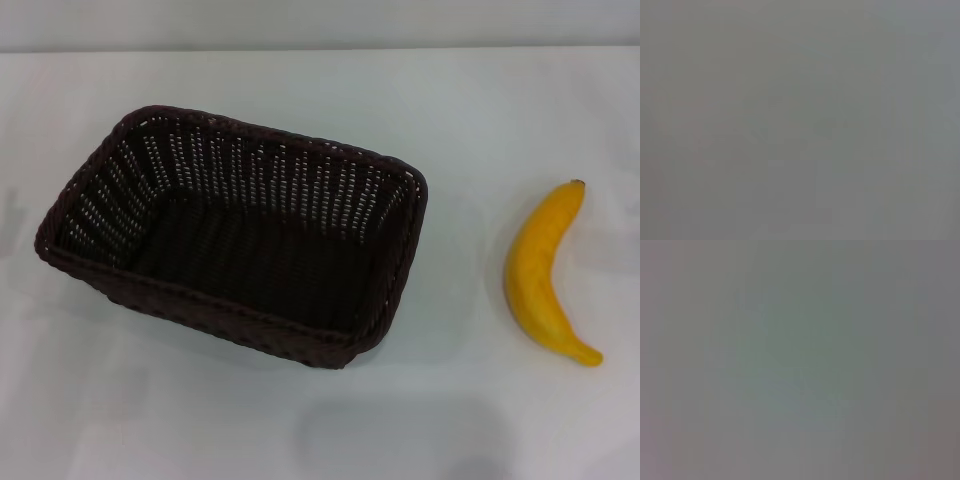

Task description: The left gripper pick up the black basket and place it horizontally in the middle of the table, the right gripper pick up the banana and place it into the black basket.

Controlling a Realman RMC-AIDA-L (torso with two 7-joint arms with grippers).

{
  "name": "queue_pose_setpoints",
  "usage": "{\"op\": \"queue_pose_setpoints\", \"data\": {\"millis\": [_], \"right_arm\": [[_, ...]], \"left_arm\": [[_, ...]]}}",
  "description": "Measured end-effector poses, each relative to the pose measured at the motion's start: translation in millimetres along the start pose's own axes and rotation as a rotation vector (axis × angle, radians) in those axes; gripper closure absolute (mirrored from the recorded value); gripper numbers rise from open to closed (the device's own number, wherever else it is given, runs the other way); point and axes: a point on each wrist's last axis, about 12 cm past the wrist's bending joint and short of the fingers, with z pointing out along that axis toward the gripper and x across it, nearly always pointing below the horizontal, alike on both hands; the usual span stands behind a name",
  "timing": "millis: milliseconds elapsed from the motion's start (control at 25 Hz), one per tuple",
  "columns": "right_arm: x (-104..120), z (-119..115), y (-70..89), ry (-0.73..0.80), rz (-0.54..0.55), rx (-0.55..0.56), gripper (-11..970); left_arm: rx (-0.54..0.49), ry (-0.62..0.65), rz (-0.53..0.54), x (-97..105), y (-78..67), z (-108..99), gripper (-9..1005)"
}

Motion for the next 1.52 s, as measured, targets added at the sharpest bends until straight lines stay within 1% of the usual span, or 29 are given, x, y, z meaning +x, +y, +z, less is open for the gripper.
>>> {"op": "queue_pose_setpoints", "data": {"millis": [40,120,240,280,320,360,480,600,720,840,920,960,1000,1040,1120,1200,1240,1360,1480,1520], "right_arm": [[0,-1,-0.6,-0.001,0.001,0.002,100],[1,-2,-1.7,0.001,0.001,0.006,100],[3,-4,-2.1,0.008,0.002,0.002,100],[3,-6,-2.9,0.010,0.007,0.004,100],[4,-7,-3.9,0.011,0.013,0.007,100],[4,-9,-4.7,0.012,0.019,0.010,100],[5,-10,-6.0,0.015,0.023,0.013,99],[6,-12,-8.2,0.017,0.024,0.022,99],[6,-14,-10.1,0.015,0.030,0.032,99],[6,-14,-10.4,0.017,0.031,0.034,99],[6,-13,-10.2,0.017,0.032,0.035,99],[6,-12,-9.7,0.015,0.032,0.033,99],[5,-11,-9.1,0.014,0.033,0.032,99],[5,-11,-8.8,0.014,0.033,0.032,99],[4,-9,-7.6,0.012,0.035,0.029,99],[4,-7,-5.9,0.009,0.036,0.026,99],[3,-7,-5.4,0.008,0.036,0.025,99],[3,-5,-4.4,0.005,0.037,0.023,99],[3,-5,-2.8,0.006,0.038,0.019,99],[3,-5,-1.9,0.007,0.039,0.017,99]], "left_arm": [[0.001,-0.001,-0.012,0,-0.8,-1,113],[0.012,0.006,-0.068,0,-1.0,-3,114],[0.100,0.058,-0.150,-5,7.2,0,115],[0.126,0.079,-0.174,-7,10.3,0,135],[0.160,0.112,-0.213,-12,16.6,2,156],[0.177,0.130,-0.237,-16,21.1,4,176],[0.227,0.238,-0.327,-31,39.2,13,237],[0.269,0.368,-0.368,-46,55.1,29,232],[0.294,0.512,-0.401,-61,66.0,50,229],[0.320,0.650,-0.398,-77,69.3,75,227],[0.331,0.761,-0.382,-84,67.3,94,226],[0.335,0.847,-0.367,-89,63.4,108,226],[0.336,0.911,-0.351,-90,59.7,117,225],[0.338,0.995,-0.322,-93,53.0,129,225],[0.331,1.123,-0.267,-97,41.4,146,224],[0.329,1.213,-0.228,-101,29.1,161,222],[0.334,1.265,-0.205,-103,20.6,170,221],[0.352,1.363,-0.161,-110,2.3,189,217],[0.373,1.444,-0.147,-113,-12.2,197,215],[0.371,1.468,-0.138,-113,-15.0,197,216]]}}
